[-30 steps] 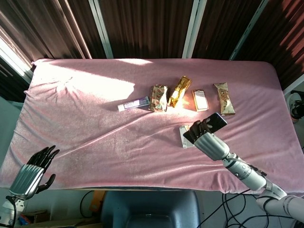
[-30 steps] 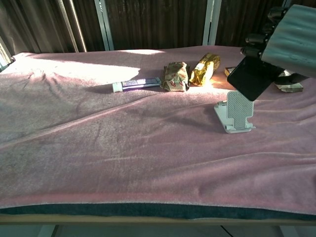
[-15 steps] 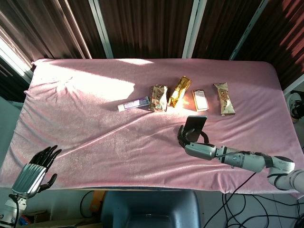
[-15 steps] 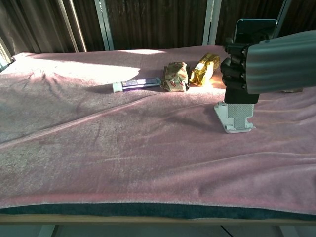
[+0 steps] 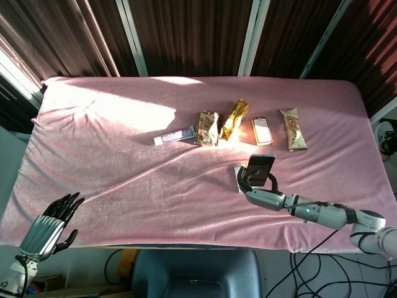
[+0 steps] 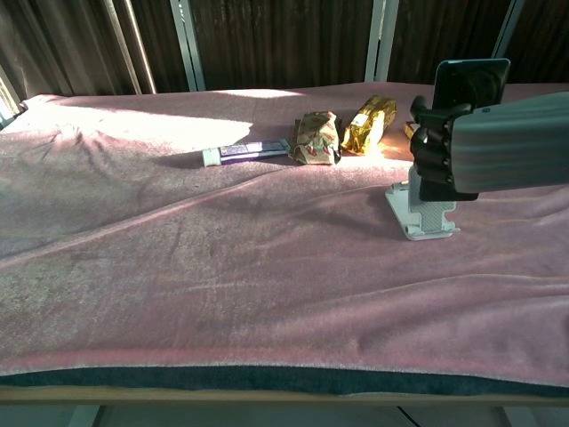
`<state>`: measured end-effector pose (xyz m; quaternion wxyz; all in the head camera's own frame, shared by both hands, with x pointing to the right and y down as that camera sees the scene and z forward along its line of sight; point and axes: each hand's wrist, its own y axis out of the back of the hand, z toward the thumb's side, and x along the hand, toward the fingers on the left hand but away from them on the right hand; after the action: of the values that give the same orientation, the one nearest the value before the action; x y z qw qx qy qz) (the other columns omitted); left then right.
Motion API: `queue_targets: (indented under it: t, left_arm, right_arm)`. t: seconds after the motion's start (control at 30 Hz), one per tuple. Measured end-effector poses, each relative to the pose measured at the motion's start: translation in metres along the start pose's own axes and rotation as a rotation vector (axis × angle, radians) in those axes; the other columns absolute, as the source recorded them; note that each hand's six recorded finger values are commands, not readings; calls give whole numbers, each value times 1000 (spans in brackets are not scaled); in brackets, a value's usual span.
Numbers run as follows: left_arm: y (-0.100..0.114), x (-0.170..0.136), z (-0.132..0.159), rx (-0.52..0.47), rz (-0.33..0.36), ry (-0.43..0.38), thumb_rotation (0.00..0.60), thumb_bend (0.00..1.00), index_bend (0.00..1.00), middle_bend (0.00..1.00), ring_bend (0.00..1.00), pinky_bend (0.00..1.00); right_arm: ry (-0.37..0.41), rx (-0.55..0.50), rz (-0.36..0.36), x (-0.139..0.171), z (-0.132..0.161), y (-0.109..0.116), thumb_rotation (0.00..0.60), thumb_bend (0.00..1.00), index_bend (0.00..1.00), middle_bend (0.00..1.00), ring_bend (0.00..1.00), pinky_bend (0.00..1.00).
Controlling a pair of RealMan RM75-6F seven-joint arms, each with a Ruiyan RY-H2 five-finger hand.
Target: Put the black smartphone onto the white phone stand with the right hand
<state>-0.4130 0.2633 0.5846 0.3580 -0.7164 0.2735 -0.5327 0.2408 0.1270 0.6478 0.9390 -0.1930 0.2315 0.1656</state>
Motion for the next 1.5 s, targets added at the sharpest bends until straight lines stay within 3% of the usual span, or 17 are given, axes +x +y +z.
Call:
queue_targets:
  t: [0.47, 1.2, 1.37, 1.5]
  left_arm:
    - [-6, 0, 4, 27, -7, -1, 600, 406, 0, 0, 0, 147]
    - [-13, 6, 6, 65, -10, 28, 600, 405, 0, 0, 0, 148]
    - [-13, 6, 6, 61, -12, 26, 600, 405, 0, 0, 0, 148]
    - [-14, 5, 6, 60, -18, 23, 600, 407, 0, 0, 0, 149]
  right_arm:
    - [51, -1, -23, -13, 28, 5, 600, 272, 1000, 736, 663, 428]
    - [51, -23, -20, -25, 36, 5, 600, 272, 990, 737, 663, 420]
    - [44, -10, -7, -25, 35, 3, 600, 272, 650, 718, 644, 388]
    - [43, -14, -1, -25, 35, 3, 600, 272, 493, 655, 621, 382]
